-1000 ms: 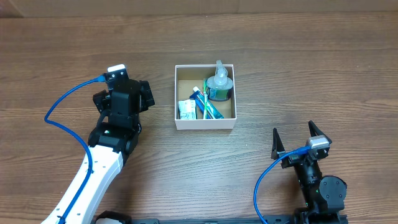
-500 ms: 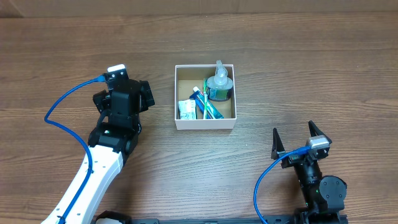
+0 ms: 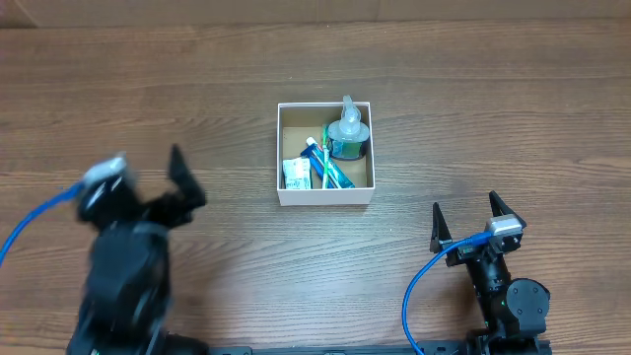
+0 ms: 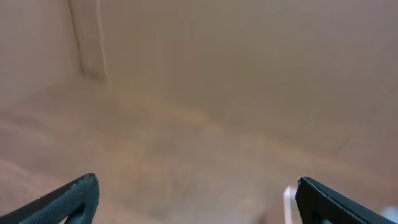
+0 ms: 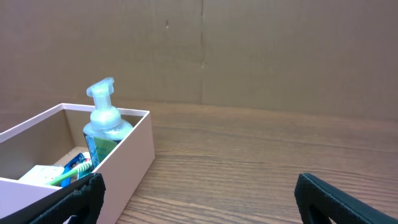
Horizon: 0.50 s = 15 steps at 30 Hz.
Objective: Pack container
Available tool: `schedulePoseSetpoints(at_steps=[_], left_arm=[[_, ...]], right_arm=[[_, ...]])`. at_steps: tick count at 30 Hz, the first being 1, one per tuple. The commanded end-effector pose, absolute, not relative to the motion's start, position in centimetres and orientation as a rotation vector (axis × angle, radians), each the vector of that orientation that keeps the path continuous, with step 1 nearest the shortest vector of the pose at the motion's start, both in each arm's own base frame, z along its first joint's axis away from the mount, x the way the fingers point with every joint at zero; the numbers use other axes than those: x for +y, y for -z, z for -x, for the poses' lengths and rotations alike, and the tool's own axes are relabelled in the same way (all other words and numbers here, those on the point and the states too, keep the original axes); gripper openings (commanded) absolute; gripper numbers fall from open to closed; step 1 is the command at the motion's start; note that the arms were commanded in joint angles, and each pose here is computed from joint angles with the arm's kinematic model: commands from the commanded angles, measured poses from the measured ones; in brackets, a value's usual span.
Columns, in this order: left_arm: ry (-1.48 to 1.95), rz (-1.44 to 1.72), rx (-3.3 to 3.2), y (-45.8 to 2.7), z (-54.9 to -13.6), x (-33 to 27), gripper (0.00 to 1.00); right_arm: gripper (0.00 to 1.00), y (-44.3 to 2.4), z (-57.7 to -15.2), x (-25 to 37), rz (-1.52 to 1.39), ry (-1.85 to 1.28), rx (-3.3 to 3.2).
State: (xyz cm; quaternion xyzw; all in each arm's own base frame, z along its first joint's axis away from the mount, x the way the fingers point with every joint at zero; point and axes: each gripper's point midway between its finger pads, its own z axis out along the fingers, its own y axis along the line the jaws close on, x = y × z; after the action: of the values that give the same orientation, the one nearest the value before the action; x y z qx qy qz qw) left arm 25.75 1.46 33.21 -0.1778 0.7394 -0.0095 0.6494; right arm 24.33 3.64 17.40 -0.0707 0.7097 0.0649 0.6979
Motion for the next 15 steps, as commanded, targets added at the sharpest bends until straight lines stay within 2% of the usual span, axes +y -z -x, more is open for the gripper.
schedulePoseSetpoints(at_steps=[1,8,12,15], left_arm=[[0.063,0.42,1.512,-37.2,-21.7,2.7,1.0],[0.108,0.459,1.322,-39.5,-14.7,4.9,1.0],[0.049,0.503,1.312,-37.9,-11.7,6.2,1.0],[-0.015,0.52,1.417,-35.0,-11.4,6.6,1.0]], right_arm=[[1.0,-17.2,-24.3,3.8,0.168,-0.143,1.577],[1.0,-17.2,-24.3,3.8,0.169,-0.144,1.576],[1.0,-17.2,-24.3,3.8,0.169,-0.144,1.576],[1.0,-17.2,-24.3,3.8,0.169,-0.144,1.576]])
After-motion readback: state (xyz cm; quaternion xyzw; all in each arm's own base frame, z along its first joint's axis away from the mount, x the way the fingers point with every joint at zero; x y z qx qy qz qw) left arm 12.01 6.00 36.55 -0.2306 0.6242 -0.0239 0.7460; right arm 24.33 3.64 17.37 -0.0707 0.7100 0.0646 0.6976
